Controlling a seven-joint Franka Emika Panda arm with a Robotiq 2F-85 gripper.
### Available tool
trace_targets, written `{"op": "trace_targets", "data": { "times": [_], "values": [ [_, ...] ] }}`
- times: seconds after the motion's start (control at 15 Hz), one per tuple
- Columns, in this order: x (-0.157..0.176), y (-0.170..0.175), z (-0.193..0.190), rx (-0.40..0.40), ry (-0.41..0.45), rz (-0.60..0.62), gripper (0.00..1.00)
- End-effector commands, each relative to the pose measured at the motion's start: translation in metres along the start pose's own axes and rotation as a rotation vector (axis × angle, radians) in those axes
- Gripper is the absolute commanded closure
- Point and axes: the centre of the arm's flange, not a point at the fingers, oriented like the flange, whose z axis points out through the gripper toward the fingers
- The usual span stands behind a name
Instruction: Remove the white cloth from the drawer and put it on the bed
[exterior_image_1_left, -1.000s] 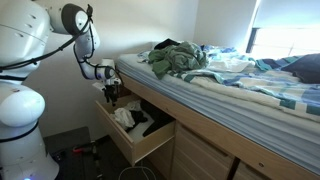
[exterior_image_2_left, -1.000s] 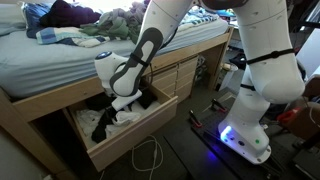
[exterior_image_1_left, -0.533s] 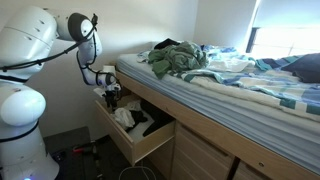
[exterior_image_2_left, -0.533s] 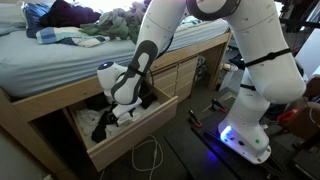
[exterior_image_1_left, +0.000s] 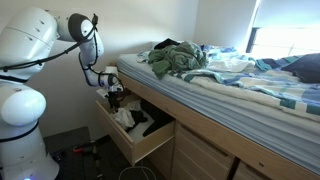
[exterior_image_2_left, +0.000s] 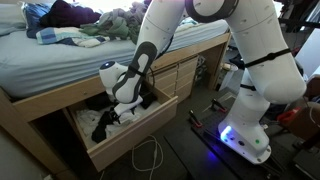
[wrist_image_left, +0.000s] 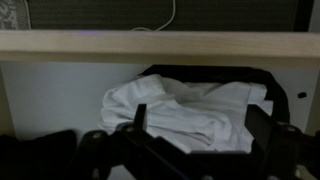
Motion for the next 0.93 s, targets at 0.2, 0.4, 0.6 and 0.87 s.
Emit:
{"op": "trace_targets", "data": {
  "times": [0.2,0.4,0.6,0.87],
  "values": [
    [0.035,0.000,0.014,-0.017,0.023,-0.006,0.00],
    [0.047,-0.001,0.024,-0.019,0.028,-0.005,0.00],
    [0.059,-0.001,0.038,-0.021,0.022,0.003,0.00],
    [0.066,-0.003,0.059,-0.022,0.008,0.005,0.00]
  ]
}}
